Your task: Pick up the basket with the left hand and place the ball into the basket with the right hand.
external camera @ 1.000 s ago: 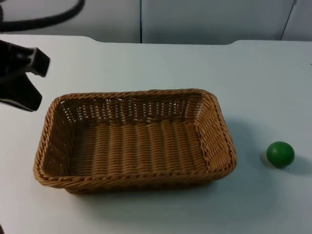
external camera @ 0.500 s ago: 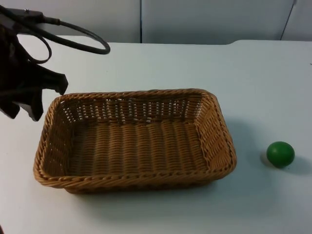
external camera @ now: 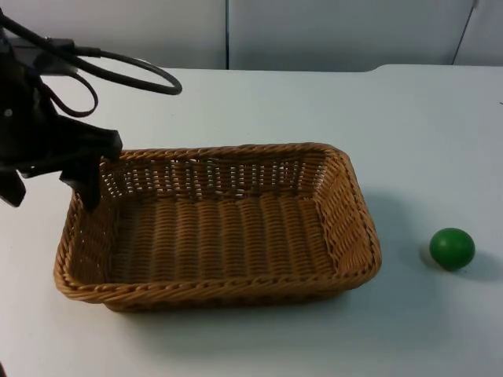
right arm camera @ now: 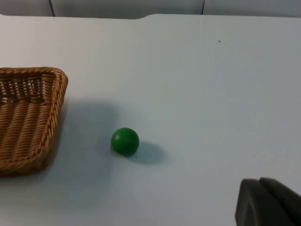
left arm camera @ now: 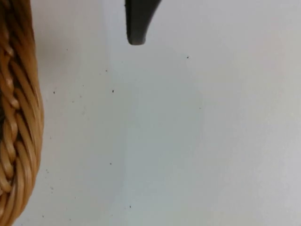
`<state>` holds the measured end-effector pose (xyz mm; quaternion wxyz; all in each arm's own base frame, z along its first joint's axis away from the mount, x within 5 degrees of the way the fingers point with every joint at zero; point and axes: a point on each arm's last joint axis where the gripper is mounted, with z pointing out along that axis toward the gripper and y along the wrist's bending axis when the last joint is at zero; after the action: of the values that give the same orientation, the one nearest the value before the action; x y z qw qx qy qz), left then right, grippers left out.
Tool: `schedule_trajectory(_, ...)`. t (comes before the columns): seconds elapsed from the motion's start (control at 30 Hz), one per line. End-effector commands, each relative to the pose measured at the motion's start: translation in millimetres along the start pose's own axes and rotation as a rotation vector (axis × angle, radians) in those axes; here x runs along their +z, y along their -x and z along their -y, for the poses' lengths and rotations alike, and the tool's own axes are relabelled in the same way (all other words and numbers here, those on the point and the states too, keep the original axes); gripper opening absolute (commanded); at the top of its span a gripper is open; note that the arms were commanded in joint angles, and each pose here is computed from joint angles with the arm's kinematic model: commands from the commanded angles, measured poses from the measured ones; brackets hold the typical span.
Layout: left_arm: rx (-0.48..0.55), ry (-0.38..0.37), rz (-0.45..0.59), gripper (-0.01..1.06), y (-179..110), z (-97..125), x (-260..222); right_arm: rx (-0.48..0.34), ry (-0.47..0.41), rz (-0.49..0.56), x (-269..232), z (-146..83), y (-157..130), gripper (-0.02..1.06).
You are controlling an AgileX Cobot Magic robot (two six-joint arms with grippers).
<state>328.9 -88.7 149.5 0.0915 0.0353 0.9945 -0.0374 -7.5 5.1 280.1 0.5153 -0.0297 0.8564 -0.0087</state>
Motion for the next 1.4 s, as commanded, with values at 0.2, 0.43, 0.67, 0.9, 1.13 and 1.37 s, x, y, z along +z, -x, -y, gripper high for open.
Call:
schedule_trajectory(0.2, -0.024, -0.064, -0.011, 0.72, 3.3, 8.9, 22.8, 0.001, 0.001, 0.009, 0.7, 0.2, -0.5, 0.00)
schedule_trajectory(0.43, -0.023, -0.047, -0.086, 0.52, -2.3, 6.8, 52.7, 0.001, 0.001, 0.009, 0.7, 0.2, -0.5, 0.00)
schedule_trajectory(0.67, -0.047, -0.066, 0.001, 0.00, 5.8, 8.0, 47.0, 0.001, 0.001, 0.009, 0.7, 0.2, -0.5, 0.00)
schedule_trajectory(0.9, -0.104, -0.105, 0.095, 0.00, 14.2, 3.5, 13.9, 0.001, 0.001, 0.009, 0.7, 0.2, -0.5, 0.00)
schedule_trajectory(1.13, -0.187, -0.220, 0.160, 0.00, 17.3, -12.4, -31.5, 0.001, 0.001, 0.009, 0.7, 0.2, -0.5, 0.00)
schedule_trajectory(1.37, -0.270, -0.309, 0.167, 0.00, 17.3, -27.9, -48.5, 0.001, 0.001, 0.009, 0.7, 0.2, -0.5, 0.00)
